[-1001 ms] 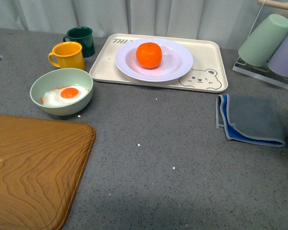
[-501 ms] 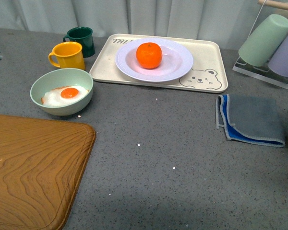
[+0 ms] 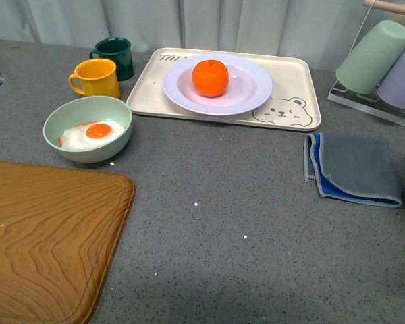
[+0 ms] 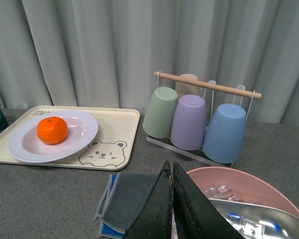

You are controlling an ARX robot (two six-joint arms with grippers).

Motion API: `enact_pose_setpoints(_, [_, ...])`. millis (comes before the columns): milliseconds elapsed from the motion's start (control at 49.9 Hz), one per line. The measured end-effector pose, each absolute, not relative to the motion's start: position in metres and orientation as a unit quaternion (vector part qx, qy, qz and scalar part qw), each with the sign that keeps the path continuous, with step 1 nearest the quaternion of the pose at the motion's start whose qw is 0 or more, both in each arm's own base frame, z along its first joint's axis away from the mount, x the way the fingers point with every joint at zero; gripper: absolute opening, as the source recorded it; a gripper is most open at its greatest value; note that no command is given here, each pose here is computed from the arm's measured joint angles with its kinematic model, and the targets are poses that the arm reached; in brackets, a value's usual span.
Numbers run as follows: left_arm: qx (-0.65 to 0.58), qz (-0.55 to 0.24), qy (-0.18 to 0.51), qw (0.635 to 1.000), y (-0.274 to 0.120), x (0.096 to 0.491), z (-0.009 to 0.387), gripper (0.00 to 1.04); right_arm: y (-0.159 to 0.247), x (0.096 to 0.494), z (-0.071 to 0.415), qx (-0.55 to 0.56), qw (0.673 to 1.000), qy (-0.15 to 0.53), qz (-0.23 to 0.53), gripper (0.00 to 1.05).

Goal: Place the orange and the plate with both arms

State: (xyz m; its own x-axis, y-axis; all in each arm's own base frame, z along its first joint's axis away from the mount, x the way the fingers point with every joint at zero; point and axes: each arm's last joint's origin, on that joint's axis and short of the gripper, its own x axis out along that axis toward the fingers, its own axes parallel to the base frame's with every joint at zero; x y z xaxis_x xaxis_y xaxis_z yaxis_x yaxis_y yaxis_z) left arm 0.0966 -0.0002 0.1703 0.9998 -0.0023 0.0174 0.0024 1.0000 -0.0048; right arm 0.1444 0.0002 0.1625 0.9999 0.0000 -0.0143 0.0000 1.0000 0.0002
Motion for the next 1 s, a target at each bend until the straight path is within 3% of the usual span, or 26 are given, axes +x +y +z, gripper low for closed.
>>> enact_pose_setpoints(1001, [-0.002, -0.001, -0.009, 1.0, 0.0, 0.097, 0.17, 0.98, 0.0, 0.11, 0.168, 0.0, 1.0, -0.004, 0.0, 0.01])
